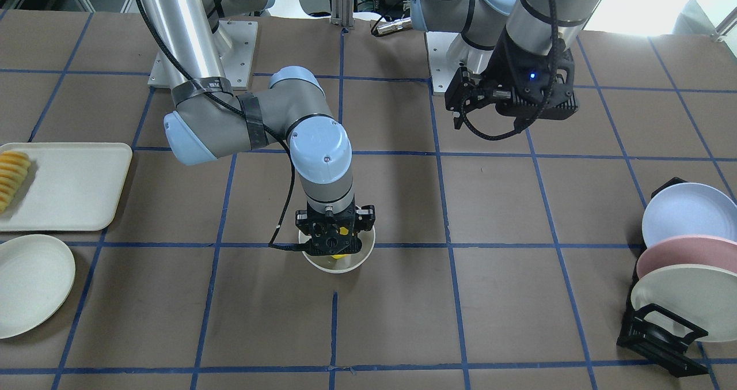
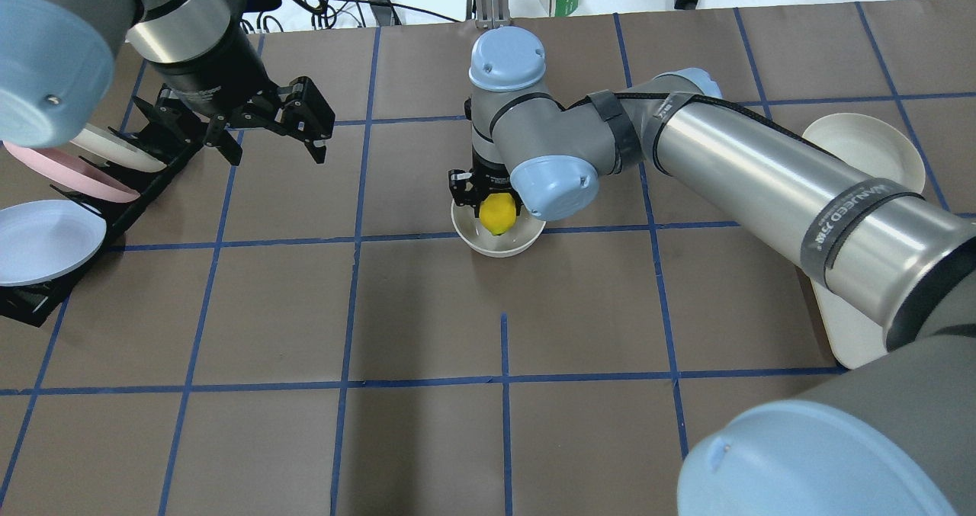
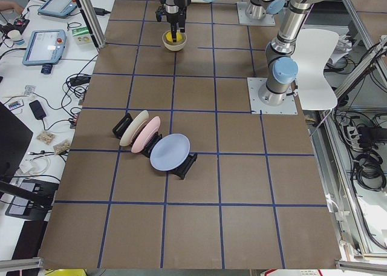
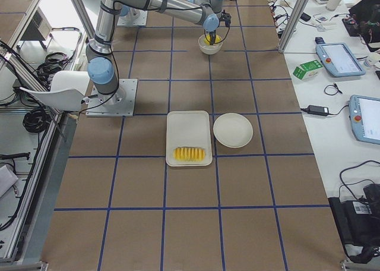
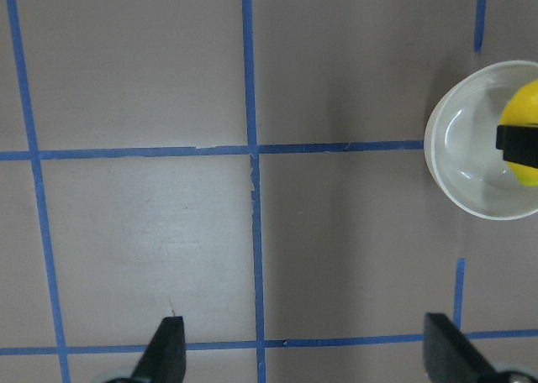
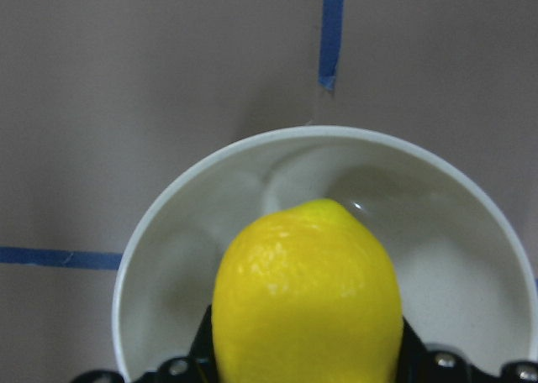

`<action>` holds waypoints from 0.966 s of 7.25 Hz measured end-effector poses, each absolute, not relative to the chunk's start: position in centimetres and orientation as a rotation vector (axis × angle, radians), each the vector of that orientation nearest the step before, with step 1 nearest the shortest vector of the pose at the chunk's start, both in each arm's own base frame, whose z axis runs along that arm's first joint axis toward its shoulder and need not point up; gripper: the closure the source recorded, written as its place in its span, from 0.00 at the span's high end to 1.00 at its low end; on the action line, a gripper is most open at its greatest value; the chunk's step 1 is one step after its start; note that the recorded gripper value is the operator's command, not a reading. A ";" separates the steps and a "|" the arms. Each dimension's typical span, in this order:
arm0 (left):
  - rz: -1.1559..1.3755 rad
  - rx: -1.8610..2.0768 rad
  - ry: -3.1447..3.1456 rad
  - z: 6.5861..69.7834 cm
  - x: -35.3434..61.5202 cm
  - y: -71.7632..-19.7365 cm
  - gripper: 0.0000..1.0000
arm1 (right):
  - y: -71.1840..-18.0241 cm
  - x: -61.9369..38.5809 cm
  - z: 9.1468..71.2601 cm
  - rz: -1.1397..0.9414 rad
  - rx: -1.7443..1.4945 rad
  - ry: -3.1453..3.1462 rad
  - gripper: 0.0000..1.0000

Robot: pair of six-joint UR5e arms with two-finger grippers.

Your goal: Place bowl and put lemon in it

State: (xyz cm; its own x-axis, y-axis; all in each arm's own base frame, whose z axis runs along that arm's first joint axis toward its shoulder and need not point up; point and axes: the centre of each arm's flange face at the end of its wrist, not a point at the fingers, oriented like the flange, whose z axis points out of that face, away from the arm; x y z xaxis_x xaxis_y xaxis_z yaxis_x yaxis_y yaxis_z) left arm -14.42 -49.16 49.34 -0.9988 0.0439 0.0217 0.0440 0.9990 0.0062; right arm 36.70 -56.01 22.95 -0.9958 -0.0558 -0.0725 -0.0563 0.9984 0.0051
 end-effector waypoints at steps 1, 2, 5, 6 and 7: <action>0.000 -0.061 -3.120 49.9 -13.8 -48.9 1.00 | -56.0 37.0 22.2 0.007 -0.093 3.070 0.84; 0.002 -0.037 -3.121 50.1 -12.9 -49.2 1.00 | -56.0 37.1 21.9 -0.002 -0.098 3.081 1.00; -0.003 0.002 -3.155 50.7 -11.3 -49.3 1.00 | -55.2 37.1 24.5 -0.064 -0.111 3.134 1.00; -0.008 0.003 -3.162 50.8 -11.3 -49.2 1.00 | -54.2 36.7 27.8 -0.068 -0.109 3.134 1.00; -0.012 0.005 -3.161 50.7 -11.3 -49.2 1.00 | -52.9 35.7 32.0 -0.070 -0.104 3.134 1.00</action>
State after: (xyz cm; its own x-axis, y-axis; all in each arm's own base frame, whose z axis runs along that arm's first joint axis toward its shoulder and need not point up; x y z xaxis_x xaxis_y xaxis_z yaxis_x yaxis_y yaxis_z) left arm -11.26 -49.15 50.74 -0.9998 -0.0032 -0.0194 -0.0034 1.0000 0.0078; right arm 35.68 -52.90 31.98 -0.9978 -0.0663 -0.0033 -0.0661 0.9968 -0.0448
